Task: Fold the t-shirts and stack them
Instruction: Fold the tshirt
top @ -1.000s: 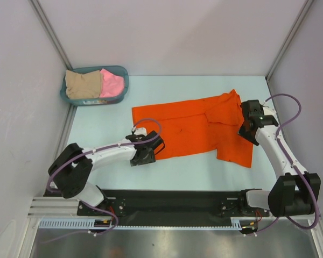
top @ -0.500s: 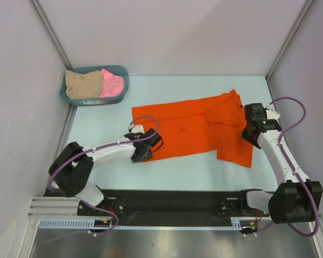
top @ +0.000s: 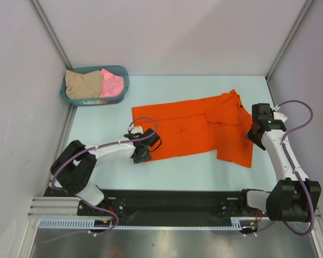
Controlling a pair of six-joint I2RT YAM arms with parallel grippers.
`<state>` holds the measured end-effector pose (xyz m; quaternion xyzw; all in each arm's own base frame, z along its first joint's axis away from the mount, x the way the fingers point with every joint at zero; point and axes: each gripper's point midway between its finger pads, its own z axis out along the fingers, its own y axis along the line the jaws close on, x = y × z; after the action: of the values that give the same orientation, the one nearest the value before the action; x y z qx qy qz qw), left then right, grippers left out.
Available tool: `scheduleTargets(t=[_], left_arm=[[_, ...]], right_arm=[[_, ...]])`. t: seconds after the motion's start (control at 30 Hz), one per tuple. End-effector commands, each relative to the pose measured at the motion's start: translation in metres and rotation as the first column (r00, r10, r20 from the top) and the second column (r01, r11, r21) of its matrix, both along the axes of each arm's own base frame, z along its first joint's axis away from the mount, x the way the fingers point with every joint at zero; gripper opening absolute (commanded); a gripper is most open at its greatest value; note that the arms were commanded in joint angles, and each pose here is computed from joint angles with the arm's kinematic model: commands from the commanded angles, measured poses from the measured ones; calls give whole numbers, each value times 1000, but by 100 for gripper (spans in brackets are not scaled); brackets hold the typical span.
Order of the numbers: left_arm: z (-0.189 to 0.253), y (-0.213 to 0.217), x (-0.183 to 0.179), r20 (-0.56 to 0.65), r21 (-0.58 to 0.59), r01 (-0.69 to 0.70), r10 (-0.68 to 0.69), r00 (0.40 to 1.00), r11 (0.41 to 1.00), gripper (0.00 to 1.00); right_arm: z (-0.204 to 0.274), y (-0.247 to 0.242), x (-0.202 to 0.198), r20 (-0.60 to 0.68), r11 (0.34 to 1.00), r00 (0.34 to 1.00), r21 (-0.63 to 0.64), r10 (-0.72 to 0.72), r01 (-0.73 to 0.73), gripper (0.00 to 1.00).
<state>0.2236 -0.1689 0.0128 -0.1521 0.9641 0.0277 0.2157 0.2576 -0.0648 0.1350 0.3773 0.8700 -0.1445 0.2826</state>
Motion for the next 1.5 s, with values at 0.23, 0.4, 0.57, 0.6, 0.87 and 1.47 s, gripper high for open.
scheduleTargets(t=[0.23,0.4,0.57,0.6,0.87,1.47], left_arm=[[-7,0,6,19,-40,38,-38,999,998,15],[0,-17,9,42,-117,113,-109,993,987,2],[3,-22,16,68,-151,150,-141,988,977,1],[4,-22,17,71,-157,156,-146,987,975,1],[1,-27,21,58,-213,171,-162,985,962,1],[1,-15,12,62,-227,149,-139,988,962,0]], right_arm=[[-36,-20,-10,-56,993,992,37,-109,111,49],[-67,-26,-2,-34,987,993,108,-116,119,15],[-85,-28,10,-45,992,998,116,-52,57,33],[-87,-27,15,-29,992,999,120,-37,40,35],[-101,-27,19,-43,993,999,118,-16,21,45],[-133,-33,1,-132,989,987,99,-97,110,8]])
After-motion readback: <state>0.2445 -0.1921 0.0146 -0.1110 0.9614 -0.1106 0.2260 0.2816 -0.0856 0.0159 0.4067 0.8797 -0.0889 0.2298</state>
